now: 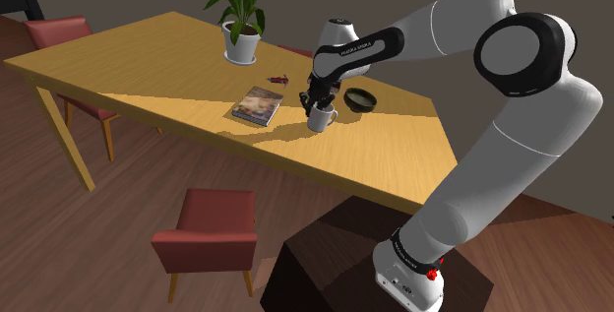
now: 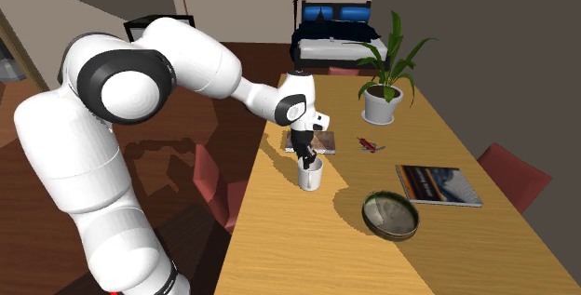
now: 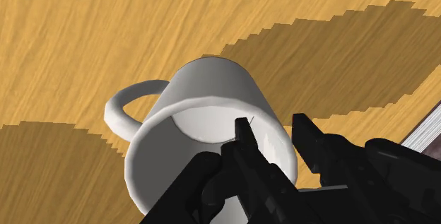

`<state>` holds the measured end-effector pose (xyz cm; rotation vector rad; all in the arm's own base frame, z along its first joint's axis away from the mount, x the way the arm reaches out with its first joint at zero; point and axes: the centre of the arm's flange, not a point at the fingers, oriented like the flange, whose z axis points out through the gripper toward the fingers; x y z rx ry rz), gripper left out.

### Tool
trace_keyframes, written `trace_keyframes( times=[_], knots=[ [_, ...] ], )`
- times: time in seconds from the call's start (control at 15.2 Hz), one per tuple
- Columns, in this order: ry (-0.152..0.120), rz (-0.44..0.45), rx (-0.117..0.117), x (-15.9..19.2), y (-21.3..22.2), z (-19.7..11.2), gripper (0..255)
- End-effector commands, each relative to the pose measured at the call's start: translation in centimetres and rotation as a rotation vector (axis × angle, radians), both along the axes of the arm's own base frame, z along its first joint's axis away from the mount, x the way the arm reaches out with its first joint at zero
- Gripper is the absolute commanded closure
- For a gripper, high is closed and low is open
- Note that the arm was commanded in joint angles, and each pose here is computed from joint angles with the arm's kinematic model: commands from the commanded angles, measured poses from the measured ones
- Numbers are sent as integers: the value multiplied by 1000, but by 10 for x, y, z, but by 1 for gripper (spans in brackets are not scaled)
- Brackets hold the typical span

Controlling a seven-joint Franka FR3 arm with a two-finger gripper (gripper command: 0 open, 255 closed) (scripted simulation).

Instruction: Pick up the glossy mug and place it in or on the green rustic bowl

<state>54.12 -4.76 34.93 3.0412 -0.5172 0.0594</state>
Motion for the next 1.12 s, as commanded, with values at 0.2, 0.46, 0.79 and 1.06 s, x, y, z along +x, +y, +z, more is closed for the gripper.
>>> trace_keyframes(
  times=[0.2, 0.46, 0.79, 1.06],
  knots=[
    [0, 0, 0, 0, 0, 0, 255],
    [0, 0, 0, 0, 0, 0, 255],
    [0, 0, 0, 0, 0, 26, 255],
    [0, 0, 0, 0, 0, 48, 255]
  ],
)
